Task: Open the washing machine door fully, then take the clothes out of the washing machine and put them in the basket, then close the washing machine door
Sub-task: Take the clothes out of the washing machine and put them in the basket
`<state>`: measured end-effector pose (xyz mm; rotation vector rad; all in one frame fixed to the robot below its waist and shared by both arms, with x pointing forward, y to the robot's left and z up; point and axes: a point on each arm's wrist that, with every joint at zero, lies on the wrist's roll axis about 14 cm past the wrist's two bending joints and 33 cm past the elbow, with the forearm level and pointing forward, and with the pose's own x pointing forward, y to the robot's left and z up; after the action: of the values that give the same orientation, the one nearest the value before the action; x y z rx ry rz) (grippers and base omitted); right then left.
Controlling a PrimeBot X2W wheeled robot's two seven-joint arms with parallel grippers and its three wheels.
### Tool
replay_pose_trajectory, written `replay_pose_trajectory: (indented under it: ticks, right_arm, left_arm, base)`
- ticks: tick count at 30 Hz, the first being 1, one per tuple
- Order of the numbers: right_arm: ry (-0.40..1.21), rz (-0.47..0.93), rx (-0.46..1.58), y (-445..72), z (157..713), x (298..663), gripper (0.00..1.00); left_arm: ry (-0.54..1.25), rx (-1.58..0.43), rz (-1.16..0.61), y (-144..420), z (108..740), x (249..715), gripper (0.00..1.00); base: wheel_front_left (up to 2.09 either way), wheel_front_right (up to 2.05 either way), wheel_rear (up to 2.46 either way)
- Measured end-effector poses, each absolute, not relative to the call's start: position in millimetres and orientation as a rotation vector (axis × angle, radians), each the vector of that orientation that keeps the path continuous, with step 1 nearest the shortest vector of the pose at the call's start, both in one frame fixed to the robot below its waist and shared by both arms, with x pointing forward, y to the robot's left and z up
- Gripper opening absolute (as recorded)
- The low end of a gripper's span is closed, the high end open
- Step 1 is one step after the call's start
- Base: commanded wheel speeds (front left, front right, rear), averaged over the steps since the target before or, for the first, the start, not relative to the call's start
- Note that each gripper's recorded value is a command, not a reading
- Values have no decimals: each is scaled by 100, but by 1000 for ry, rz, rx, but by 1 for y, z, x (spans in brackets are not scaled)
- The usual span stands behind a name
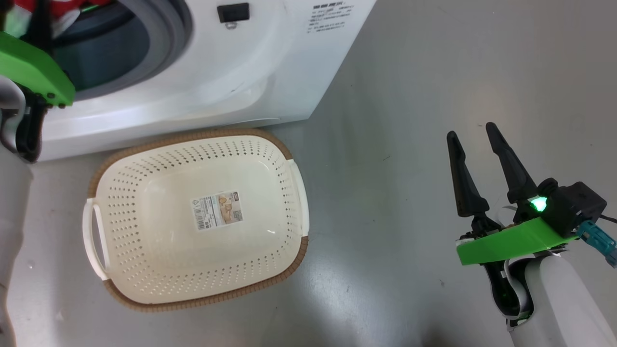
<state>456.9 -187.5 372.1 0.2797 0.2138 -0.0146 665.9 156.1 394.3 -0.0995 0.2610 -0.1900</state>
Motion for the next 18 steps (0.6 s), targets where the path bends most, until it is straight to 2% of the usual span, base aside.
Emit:
replay_pose_trajectory:
  ticks: [1,2,12,18]
  right_arm:
    - [212,-15,279,-188,372,457,100]
    - [212,-14,279,-188,372,457,100]
    - [198,-1,287,-183,377,462,100]
    - [175,6,291,-181,386,464,100]
  left_arm:
    - [262,-96,-191,156,394,666,16]
    - [261,-95,-191,157,394,666,0]
    - [172,-144,-193,158,425,671,0]
    - [125,-192,-171,164,437,657,0]
  base:
    - [0,0,0]
    - [0,0,0]
    - [0,0,0]
    - [0,0,0]
